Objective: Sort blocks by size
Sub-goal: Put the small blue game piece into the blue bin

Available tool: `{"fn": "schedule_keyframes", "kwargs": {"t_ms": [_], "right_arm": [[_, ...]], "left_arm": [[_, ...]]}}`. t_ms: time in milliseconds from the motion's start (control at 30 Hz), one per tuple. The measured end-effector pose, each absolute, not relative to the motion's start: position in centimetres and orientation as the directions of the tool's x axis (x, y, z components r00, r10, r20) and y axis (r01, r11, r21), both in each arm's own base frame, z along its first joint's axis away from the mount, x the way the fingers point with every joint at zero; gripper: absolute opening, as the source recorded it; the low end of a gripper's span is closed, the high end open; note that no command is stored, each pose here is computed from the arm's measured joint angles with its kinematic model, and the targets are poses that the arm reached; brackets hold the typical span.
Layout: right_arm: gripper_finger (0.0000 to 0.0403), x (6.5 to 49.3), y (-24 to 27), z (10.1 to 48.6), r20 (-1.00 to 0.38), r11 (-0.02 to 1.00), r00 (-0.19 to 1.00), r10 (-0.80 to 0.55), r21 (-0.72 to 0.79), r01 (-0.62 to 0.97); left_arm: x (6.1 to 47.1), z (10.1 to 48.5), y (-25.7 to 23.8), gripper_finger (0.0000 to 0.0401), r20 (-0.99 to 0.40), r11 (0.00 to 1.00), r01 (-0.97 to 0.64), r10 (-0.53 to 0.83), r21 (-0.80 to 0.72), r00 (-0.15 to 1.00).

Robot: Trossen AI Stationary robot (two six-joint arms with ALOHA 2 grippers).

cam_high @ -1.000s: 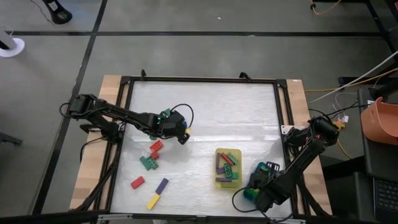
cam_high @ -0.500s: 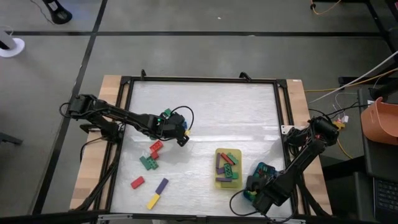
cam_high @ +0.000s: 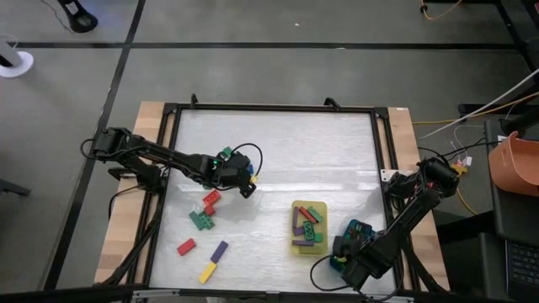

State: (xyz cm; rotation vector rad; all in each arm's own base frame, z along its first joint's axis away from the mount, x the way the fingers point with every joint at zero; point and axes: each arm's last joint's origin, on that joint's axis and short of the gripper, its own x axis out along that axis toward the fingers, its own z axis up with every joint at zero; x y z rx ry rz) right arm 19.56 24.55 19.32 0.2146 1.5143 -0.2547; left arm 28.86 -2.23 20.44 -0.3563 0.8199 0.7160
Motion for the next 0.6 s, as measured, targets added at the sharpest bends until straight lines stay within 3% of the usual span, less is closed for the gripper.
{"fn": "schedule_keyframes", "kwargs": {"t_ms": [333,600], "right_arm": [[0.031,19.1,24.0,21.4,-0.997,0.93,0.076,0.025,0.051,0.364],[0.0343,18.9,21.8,25.3,-0.931,0.919,0.36,-0.05,0.098,0.381]], "left_arm": [[28.9,20.4,-2.2,0.0219,-0.766,0.714,-0.7,0.439,-0.021,0.47],[28.9,20.4,-2.2,0.0219,-0.766,0.713,-0.7,0.439,-0.021,0.47]]}}
